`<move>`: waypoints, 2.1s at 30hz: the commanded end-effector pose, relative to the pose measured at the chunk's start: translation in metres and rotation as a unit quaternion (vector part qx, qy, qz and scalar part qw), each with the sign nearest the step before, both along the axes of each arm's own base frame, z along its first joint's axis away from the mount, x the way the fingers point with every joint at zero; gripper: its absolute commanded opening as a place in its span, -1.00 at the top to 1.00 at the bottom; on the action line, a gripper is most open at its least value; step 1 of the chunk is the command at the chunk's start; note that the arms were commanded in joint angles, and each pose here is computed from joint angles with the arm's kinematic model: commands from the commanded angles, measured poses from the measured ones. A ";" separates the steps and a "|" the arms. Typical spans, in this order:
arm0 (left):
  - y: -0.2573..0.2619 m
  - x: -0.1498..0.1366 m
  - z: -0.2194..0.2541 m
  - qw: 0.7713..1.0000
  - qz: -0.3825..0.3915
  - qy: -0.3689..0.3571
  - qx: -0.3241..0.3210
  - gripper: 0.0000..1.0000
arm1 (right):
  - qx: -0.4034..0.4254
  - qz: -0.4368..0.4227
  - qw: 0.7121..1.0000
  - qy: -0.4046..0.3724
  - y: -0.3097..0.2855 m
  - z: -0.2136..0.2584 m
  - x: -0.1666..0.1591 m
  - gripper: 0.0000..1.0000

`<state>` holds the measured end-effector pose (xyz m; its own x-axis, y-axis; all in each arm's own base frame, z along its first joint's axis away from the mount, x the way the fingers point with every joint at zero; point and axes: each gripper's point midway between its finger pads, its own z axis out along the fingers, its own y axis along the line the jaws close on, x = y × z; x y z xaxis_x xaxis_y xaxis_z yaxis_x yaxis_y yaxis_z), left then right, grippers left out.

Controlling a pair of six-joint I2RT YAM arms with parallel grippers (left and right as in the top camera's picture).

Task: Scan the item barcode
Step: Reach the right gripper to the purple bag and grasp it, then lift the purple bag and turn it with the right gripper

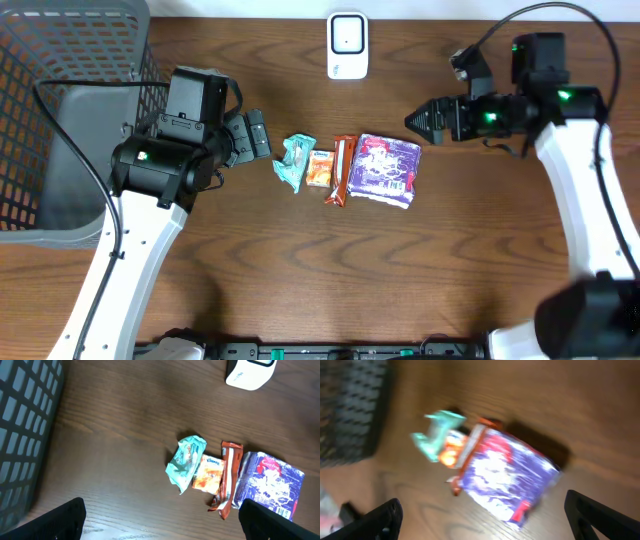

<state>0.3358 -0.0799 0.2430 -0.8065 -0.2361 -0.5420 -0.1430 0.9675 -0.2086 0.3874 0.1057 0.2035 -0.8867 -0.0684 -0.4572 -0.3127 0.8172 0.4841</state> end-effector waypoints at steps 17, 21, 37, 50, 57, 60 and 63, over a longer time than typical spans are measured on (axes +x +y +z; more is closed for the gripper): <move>0.003 0.000 0.000 1.000 0.002 -0.001 0.011 -0.96 | 0.042 -0.008 0.970 0.240 0.009 -0.150 -0.001 -0.65; 0.003 0.000 0.000 1.000 0.002 -0.001 0.011 -0.96 | 0.041 -0.009 0.968 0.248 0.009 -0.167 0.002 -0.38; 0.003 0.000 0.000 1.000 0.002 -0.001 0.011 -0.96 | -0.090 -0.088 0.964 0.234 -0.031 -0.135 0.026 0.98; 0.003 0.000 0.000 1.000 0.002 -0.001 0.011 -0.96 | -0.529 -0.342 0.768 0.114 -0.150 -0.043 0.017 0.98; 0.003 0.000 0.000 1.000 0.002 -0.001 0.011 -0.96 | -0.486 -0.288 0.816 0.120 -0.089 -0.089 0.017 0.98; 0.003 0.000 0.000 1.000 0.002 -0.001 0.011 -0.96 | -0.428 -0.260 0.858 0.114 -0.042 -0.100 0.023 0.93; 0.003 0.000 0.000 1.000 0.002 -0.001 0.011 -0.96 | -0.368 -0.221 0.897 0.107 0.012 -0.107 0.025 0.34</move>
<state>0.3359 -0.0799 0.2429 -0.8065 -0.2361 -0.5420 -0.1430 0.9675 -0.2086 0.4177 0.0603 0.1077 -0.9537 0.1096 -0.2801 0.2180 0.8933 -0.3930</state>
